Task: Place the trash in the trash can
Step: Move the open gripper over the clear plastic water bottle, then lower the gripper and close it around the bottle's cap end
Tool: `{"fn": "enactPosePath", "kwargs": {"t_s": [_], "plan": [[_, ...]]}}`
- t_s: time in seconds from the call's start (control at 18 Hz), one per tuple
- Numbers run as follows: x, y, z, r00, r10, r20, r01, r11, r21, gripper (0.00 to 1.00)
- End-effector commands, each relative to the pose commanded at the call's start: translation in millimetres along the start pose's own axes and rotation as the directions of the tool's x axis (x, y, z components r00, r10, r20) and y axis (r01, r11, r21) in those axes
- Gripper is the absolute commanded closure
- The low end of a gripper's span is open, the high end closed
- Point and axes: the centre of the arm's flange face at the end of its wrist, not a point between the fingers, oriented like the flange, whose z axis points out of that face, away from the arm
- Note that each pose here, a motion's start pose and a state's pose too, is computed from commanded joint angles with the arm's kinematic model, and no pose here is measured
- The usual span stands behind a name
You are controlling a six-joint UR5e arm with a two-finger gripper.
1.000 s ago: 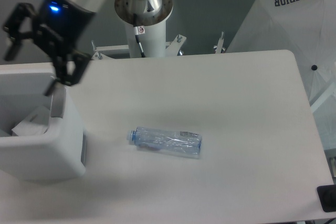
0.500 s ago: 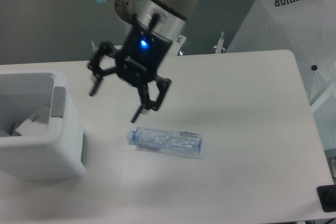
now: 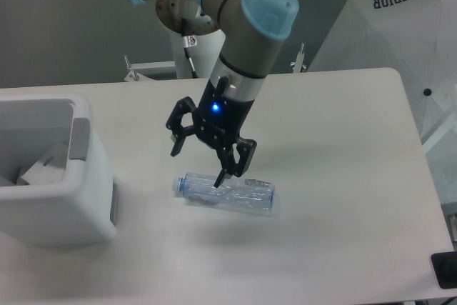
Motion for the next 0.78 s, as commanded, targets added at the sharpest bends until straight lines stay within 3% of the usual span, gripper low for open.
{"fn": "enactPosePath", "kwargs": {"t_s": [0.17,0.39,0.78], "plan": [[18,15,32,0.997,0.064,-0.046,-0.068,0.994,-0.084,0.01],[34,23,73,0.988,0.124,-0.095,-0.143,0.962,-0.232,0.08],[44,20,124,0.969,0.194,-0.149,-0.239,0.886,-0.398,0.01]]}}
